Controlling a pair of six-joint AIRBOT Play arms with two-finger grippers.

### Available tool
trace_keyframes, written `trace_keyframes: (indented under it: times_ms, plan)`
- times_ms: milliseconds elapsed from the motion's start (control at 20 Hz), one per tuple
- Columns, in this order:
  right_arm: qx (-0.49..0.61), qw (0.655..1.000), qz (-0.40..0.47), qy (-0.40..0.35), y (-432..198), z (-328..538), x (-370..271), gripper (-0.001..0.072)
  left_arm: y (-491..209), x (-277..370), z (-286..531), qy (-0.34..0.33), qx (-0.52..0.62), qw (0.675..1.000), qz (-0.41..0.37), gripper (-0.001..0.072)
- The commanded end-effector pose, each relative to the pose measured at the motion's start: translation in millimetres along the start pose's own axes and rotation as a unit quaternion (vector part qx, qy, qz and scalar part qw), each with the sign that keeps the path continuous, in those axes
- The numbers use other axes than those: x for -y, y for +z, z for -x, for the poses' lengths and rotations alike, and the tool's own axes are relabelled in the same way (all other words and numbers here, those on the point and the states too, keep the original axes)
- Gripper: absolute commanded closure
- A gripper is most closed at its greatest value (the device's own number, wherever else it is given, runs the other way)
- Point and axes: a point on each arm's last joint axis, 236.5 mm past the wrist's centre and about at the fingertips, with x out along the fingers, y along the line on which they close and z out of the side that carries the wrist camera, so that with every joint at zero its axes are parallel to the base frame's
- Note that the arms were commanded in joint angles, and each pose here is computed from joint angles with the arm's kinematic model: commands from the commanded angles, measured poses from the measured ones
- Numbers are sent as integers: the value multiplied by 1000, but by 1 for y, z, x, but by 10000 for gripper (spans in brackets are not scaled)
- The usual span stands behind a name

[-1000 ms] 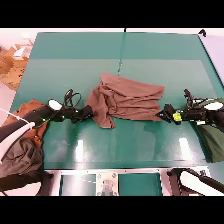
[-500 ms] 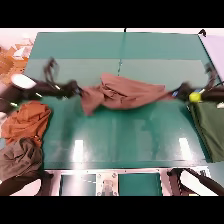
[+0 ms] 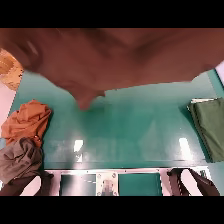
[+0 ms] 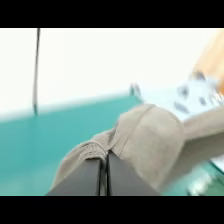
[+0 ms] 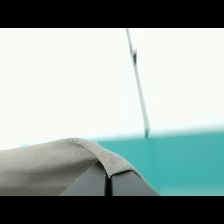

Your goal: Fold the shirts.

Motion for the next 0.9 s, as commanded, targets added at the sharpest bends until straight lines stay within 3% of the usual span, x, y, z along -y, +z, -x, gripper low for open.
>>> trace_keyframes:
  times_ms: [0,200,350,450,650,850]
  plan:
    - [73,996,43,-25,37,49,-34,698,46,34,48,37,57,994,-80,683]
    - [22,999,15,-33,9,30,-11,698,6,11,37,55,-17,996,-63,683]
    - [-61,996,-51,-31,-51,-14,36,698,-55,-28,9,55,-106,993,-13,683]
    - [-117,987,-113,-12,-114,-53,72,698,-110,-61,-15,53,-167,984,38,683]
    - [-213,953,-208,-56,-277,-122,156,698,-238,-139,-89,42,-225,958,174,683]
    - [-286,920,-254,-90,-412,-184,193,698,-382,-172,-187,24,-265,938,223,682]
